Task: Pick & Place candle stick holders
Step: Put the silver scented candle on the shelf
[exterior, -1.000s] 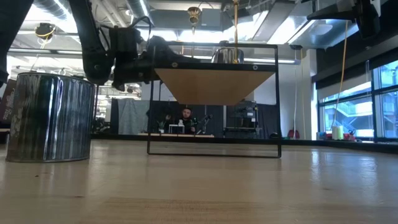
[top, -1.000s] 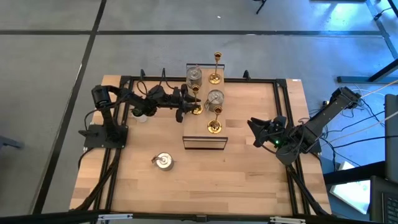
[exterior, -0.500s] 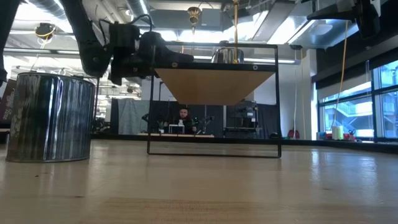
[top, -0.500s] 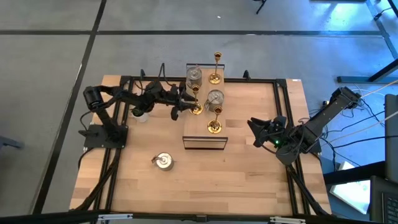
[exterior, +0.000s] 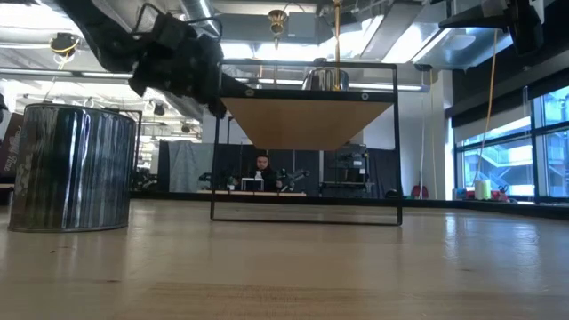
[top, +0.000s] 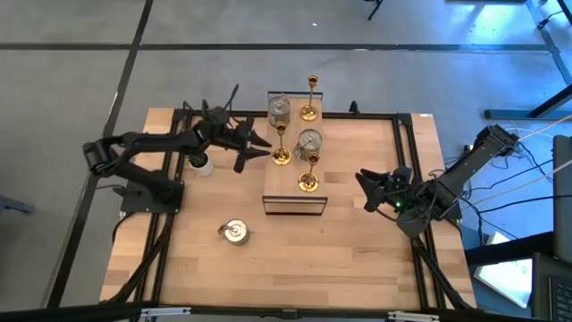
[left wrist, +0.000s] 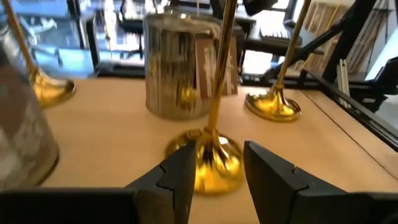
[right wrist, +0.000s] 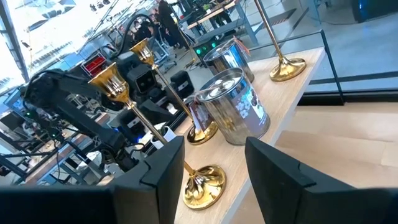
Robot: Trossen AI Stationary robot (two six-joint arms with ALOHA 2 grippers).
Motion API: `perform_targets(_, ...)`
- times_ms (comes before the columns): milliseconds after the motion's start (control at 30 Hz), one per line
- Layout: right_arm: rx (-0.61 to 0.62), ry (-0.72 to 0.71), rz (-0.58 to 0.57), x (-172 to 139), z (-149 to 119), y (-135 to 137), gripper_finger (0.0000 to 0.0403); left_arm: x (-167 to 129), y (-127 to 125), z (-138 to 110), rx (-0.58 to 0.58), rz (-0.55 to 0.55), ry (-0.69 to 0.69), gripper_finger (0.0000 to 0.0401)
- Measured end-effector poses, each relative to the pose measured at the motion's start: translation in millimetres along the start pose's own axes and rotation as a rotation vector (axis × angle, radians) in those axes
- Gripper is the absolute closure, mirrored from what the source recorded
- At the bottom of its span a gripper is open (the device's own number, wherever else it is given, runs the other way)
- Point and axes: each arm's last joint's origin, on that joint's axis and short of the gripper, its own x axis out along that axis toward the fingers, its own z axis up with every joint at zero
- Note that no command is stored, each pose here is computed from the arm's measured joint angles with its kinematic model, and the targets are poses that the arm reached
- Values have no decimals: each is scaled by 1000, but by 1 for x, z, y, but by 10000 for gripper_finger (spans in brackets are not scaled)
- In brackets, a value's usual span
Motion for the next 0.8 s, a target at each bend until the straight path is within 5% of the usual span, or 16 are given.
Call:
perform_targets(333,-2,21,6,0,-1,0,228,-23,-17,10,-231,4,74,271)
perform_targets(567,-25,137,41,0,-4,1,228,-26,-31,19,-618,-28,67,271)
perform_targets(800,-9,206,68,-1,-6,3,228,-21,-52,25,-740,-118,85,271)
